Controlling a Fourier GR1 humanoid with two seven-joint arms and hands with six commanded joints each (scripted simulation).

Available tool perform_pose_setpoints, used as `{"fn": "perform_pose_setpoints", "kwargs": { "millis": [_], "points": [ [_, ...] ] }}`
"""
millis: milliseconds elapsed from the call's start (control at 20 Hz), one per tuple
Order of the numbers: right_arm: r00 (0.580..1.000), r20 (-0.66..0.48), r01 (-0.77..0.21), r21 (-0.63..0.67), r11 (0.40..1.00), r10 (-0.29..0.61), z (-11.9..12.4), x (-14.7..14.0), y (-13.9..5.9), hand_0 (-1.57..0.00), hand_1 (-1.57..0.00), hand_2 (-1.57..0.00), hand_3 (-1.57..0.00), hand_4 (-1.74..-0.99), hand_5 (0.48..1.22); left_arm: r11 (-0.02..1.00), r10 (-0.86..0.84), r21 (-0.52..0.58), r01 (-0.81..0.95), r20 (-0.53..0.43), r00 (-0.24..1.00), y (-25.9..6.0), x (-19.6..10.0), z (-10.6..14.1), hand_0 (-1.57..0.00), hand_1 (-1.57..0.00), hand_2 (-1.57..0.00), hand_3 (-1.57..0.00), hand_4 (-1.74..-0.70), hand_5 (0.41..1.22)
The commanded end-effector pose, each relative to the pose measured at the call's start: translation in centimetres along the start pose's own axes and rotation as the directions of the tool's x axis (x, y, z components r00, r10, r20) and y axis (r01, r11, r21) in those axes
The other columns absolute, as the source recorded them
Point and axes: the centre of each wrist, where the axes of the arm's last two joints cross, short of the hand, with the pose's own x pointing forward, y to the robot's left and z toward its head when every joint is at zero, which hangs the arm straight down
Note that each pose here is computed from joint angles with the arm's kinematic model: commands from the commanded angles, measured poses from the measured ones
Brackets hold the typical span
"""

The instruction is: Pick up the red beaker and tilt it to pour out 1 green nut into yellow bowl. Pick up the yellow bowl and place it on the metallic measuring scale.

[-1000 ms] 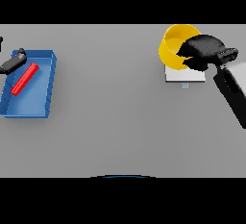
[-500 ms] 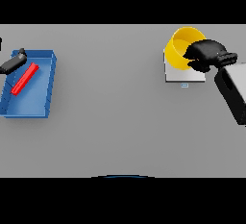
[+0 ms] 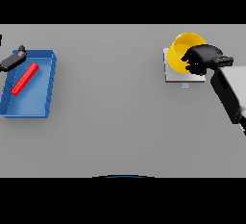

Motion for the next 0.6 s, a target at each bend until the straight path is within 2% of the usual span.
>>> {"fn": "perform_pose_setpoints", "kwargs": {
  "millis": [0, 100, 200, 350, 550],
  "points": [
    [1.000, -0.006, 0.009, 0.006, 1.000, -0.009, -0.01, -0.15, -0.19, -1.52, -1.35, -1.35, -0.91, -1.596, 1.134, 1.000, 0.003, -0.003, -0.003, -0.003, 1.000, -0.21, 0.21, -0.03, 0.00, 0.00, 0.00, 0.00, -0.81, 0.745],
    [1.000, -0.010, 0.021, 0.013, 1.000, -0.021, 0.13, -0.57, -0.27, -0.98, -0.87, -0.95, -0.76, -1.504, 0.983, 1.000, -0.001, -0.001, 0.001, -0.012, 1.000, -0.36, -0.37, -0.20, 0.00, 0.00, 0.00, 0.00, -0.81, 0.744],
    [1.000, -0.008, 0.023, 0.027, 0.999, -0.023, 0.04, -0.45, -0.56, -0.62, -0.55, -0.69, -0.67, -1.444, 0.887, 1.000, -0.005, -0.004, 0.005, -0.016, 1.000, -0.52, -0.04, -0.56, 0.00, 0.00, 0.00, 0.00, -0.81, 0.742],
    [1.000, 0.000, 0.023, 0.041, 0.999, -0.023, 0.00, -0.74, -0.57, -0.32, -0.28, -0.45, -0.57, -1.397, 0.799, 1.000, -0.008, -0.004, 0.008, -0.019, 1.000, -0.67, -0.19, -0.78, 0.00, 0.00, 0.00, 0.00, -0.81, 0.739],
    [1.000, 0.015, -0.011, 0.055, 0.998, 0.010, -0.40, -0.79, -0.49, -0.13, -0.12, -0.24, -0.44, -1.346, 0.746, 1.000, -0.006, 0.006, 0.006, -0.023, 1.000, -0.37, 0.00, -0.83, 0.00, 0.00, 0.00, 0.00, -0.81, 0.736]
  ]
}}
